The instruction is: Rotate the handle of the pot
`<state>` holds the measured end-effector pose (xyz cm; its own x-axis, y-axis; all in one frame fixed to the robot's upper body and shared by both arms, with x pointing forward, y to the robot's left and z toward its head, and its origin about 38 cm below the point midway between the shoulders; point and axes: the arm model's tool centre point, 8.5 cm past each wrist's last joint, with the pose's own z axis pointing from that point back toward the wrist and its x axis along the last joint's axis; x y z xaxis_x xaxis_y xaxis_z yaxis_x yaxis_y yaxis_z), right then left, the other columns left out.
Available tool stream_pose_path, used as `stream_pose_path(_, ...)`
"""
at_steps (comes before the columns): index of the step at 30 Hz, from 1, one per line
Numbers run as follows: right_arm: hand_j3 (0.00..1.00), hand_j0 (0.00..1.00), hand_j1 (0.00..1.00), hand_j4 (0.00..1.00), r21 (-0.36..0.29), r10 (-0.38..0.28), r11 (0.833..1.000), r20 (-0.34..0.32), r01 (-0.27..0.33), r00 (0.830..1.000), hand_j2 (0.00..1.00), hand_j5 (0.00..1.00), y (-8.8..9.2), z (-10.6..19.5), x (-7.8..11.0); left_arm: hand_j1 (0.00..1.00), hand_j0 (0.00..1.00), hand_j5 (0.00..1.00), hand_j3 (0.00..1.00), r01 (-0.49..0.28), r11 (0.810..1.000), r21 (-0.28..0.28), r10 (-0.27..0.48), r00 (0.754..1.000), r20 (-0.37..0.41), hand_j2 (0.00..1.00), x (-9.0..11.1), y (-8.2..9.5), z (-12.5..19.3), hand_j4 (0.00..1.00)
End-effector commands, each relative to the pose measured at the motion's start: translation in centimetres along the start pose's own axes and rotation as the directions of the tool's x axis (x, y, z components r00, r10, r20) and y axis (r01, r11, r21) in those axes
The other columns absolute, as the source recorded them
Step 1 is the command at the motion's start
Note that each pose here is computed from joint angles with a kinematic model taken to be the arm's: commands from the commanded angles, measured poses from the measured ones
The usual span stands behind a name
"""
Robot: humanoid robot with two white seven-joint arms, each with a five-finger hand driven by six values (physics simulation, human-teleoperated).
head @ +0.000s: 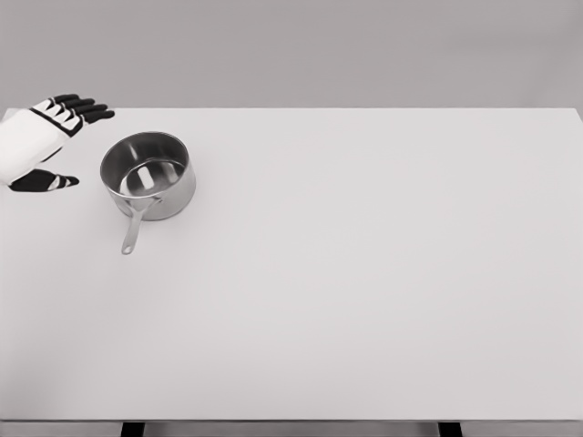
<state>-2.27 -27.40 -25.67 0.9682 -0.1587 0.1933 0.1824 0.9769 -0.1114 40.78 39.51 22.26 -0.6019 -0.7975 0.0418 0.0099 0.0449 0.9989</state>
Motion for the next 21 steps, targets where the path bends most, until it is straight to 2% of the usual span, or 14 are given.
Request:
stream_pose_path(1, 1.00, 1.00, 1.00, 1.00, -0.006, 0.001, 1.000, -0.001, -0.001, 1.000, 1.00, 1.00, -0.1, 0.0, 0.0, 1.00, 1.00, 1.00, 1.00, -0.006, 1.000, 0.001, 0.006, 1.000, 0.001, 1.00, 0.0, -0.1, 0.0, 1.00)
stream_pose_path(6, 1.00, 1.00, 1.00, 1.00, -0.001, 0.000, 1.000, -0.003, 0.000, 1.000, 1.00, 1.00, 0.0, 0.0, -0.1, 1.00, 1.00, 1.00, 1.00, -0.003, 1.000, 0.001, 0.003, 1.000, 0.003, 1.00, 0.0, 0.1, 0.0, 1.00)
stream_pose_path(7, 1.00, 1.00, 1.00, 1.00, -0.001, 0.000, 1.000, -0.003, 0.000, 1.000, 1.00, 1.00, 0.0, 0.0, -0.1, 1.00, 1.00, 1.00, 1.00, 0.006, 1.000, 0.023, -0.006, 1.000, 0.022, 1.00, 0.5, 0.9, -0.5, 1.00)
stream_pose_path(8, 1.00, 1.00, 1.00, 1.00, -0.002, -0.002, 1.000, -0.001, 0.002, 1.000, 1.00, 1.00, 0.0, 0.0, 0.0, 1.00, 1.00, 1.00, 1.00, 0.026, 0.998, 0.058, -0.029, 0.998, 0.060, 1.00, 1.5, 2.4, -1.3, 1.00)
stream_pose_path(9, 1.00, 1.00, 1.00, 1.00, -0.001, 0.000, 1.000, -0.003, 0.000, 1.000, 1.00, 1.00, 0.0, 0.0, -0.1, 1.00, 1.00, 1.00, 1.00, 0.049, 0.994, 0.097, -0.061, 0.990, 0.128, 1.00, 3.7, 3.8, -2.2, 1.00)
stream_pose_path(10, 1.00, 1.00, 1.00, 1.00, -0.001, 0.000, 1.000, -0.003, 0.000, 1.000, 1.00, 1.00, 0.0, 0.0, -0.1, 1.00, 1.00, 1.00, 1.00, 0.062, 0.991, 0.120, -0.083, 0.979, 0.184, 1.00, 5.7, 4.6, -2.8, 1.00)
stream_pose_path(13, 1.00, 1.00, 1.00, 1.00, -0.002, -0.003, 1.000, -0.001, 0.003, 1.000, 1.00, 1.00, 0.0, 0.0, 0.0, 1.00, 1.00, 1.00, 1.00, 0.038, 0.995, 0.096, -0.062, 0.961, 0.269, 1.00, 8.4, 3.0, -4.7, 1.00)
stream_pose_path(15, 1.00, 1.00, 1.00, 1.00, -0.001, 0.000, 1.000, -0.003, 0.000, 1.000, 1.00, 1.00, 0.0, 0.0, -0.1, 1.00, 1.00, 1.00, 1.00, 0.039, 0.998, 0.048, -0.052, 0.943, 0.330, 1.00, 10.0, 1.8, -6.1, 1.00)
stream_pose_path(16, 1.00, 1.00, 1.00, 1.00, -0.001, 0.000, 1.000, -0.003, 0.000, 1.000, 1.00, 1.00, 0.0, 0.0, -0.1, 1.00, 1.00, 1.00, 1.00, 0.041, 0.999, 0.028, -0.048, 0.937, 0.345, 1.00, 10.5, 1.2, -6.4, 1.00)
stream_pose_path(20, 1.00, 1.00, 1.00, 1.00, -0.001, 0.000, 1.000, -0.003, 0.000, 1.000, 1.00, 1.00, 0.0, 0.0, -0.1, 1.00, 1.00, 1.00, 1.00, 0.082, 0.996, 0.033, -0.088, 0.918, 0.385, 1.00, 13.8, -1.5, -9.0, 1.00)
stream_pose_path(21, 1.00, 1.00, 1.00, 1.00, -0.001, 0.000, 1.000, -0.003, 0.000, 1.000, 1.00, 1.00, 0.0, 0.0, -0.1, 1.00, 1.00, 1.00, 1.00, 0.086, 0.996, 0.016, -0.085, 0.914, 0.397, 1.00, 14.3, -2.2, -9.2, 1.00)
